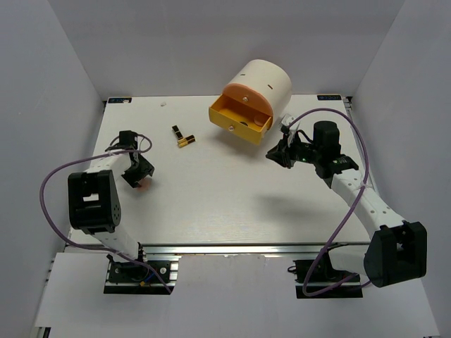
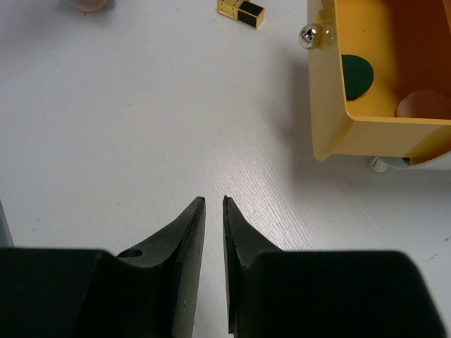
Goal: Organize the makeup
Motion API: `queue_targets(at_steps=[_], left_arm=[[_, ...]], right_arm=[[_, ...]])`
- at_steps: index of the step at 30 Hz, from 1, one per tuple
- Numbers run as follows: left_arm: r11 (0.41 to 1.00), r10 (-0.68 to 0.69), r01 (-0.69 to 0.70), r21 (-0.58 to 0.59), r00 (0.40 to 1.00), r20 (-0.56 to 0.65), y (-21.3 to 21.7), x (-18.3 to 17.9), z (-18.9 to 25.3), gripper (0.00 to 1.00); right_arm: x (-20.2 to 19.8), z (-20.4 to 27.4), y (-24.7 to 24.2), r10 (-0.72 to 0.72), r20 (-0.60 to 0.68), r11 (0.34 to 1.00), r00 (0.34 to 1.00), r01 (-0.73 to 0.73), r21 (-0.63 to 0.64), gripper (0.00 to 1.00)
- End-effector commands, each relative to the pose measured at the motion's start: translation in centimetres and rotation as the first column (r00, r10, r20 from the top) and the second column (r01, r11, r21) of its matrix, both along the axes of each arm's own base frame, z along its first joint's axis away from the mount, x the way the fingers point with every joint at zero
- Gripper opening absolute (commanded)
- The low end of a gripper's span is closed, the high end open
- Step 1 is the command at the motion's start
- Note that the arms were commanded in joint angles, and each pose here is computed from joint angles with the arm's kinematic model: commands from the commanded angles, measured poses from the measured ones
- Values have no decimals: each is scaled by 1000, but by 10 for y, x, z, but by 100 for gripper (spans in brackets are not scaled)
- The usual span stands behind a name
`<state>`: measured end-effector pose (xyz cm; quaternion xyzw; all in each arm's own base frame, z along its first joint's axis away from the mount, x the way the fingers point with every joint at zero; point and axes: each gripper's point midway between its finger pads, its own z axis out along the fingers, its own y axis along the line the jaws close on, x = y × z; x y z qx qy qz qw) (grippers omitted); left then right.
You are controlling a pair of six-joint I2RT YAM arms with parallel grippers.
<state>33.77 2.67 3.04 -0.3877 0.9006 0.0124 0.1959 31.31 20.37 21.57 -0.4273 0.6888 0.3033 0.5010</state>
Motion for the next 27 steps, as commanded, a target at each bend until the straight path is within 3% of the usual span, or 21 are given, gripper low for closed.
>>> queue_targets(at_steps=[1,14,19,27], left_arm=[[999,-9,7,41,1000,29,9,15,7,65],[999,-19,22,46,998,-65,9,-9,-28,26],[999,-26,27,25,1000,-18,4,-6,-16,2],[992,-39,59,-111,984,173,-29,-4,36,0]], right_arm=[[4,18,2,9,48,1000,999,-10,14,22],[4,16,1,6,44,1000,999,-6,13,22],[5,19,2,7,51,1000,999,-8,15,23],[5,22,4,13,45,999,999,-14,34,23]])
